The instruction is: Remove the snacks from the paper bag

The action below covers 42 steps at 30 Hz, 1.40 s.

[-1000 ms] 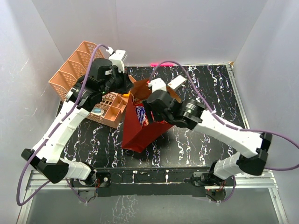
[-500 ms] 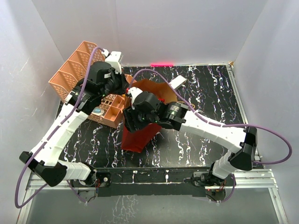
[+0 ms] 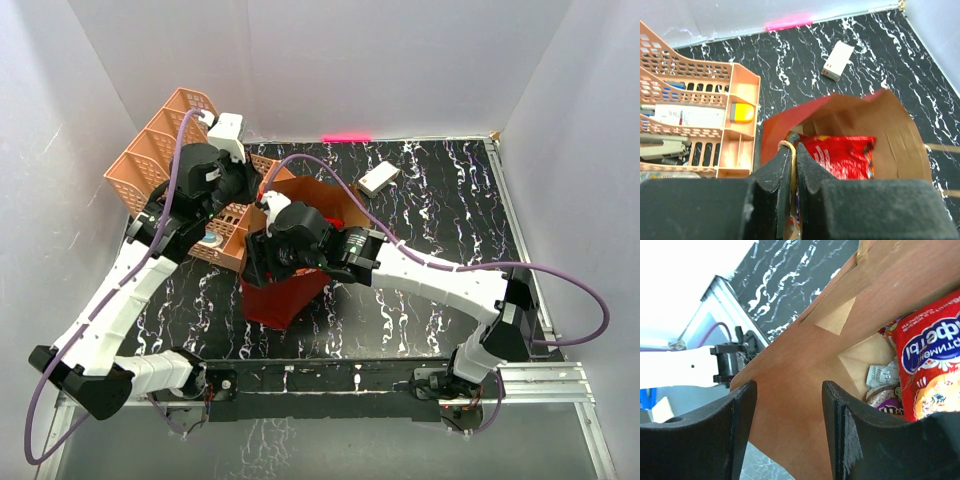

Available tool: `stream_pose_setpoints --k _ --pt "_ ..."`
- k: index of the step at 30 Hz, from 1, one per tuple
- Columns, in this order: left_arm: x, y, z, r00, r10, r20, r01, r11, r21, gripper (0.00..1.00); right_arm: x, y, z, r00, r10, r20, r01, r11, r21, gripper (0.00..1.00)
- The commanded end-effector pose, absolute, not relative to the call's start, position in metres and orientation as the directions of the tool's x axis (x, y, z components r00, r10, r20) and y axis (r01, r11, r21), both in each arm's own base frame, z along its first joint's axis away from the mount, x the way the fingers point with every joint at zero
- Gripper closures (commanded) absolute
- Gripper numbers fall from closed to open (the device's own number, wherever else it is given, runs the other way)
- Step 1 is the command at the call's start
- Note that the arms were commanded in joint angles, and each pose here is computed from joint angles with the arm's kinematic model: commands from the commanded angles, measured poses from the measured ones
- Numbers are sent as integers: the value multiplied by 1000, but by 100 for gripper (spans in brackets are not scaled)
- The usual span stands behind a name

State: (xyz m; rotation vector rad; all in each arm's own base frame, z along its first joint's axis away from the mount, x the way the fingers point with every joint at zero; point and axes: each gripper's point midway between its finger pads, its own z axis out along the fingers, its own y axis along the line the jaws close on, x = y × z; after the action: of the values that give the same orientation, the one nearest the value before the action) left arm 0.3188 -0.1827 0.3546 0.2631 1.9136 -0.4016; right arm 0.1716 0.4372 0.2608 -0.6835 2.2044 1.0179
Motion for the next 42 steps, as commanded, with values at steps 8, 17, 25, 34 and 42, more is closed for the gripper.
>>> stream_pose_setpoints --k 8,17,25,34,42 --pt "313 -202 423 -163 -111 -980 479 860 -177 94 167 462 311 -658 -85 -748 -694 453 559 42" --pt "294 -217 397 -233 -99 -967 565 796 -218 96 190 344 273 -647 -101 -755 -515 789 335 35" --pt "284 -221 391 -259 -101 -961 590 771 -240 97 212 286 271 -614 -155 -774 -396 909 133 18" --pt "281 -227 388 -268 -97 -958 600 761 -245 97 258 263 259 -578 -231 -783 -322 946 -41 20" --pt "281 -229 382 -293 -107 -950 585 766 -266 97 291 277 244 -498 -325 -804 -376 916 -138 24"
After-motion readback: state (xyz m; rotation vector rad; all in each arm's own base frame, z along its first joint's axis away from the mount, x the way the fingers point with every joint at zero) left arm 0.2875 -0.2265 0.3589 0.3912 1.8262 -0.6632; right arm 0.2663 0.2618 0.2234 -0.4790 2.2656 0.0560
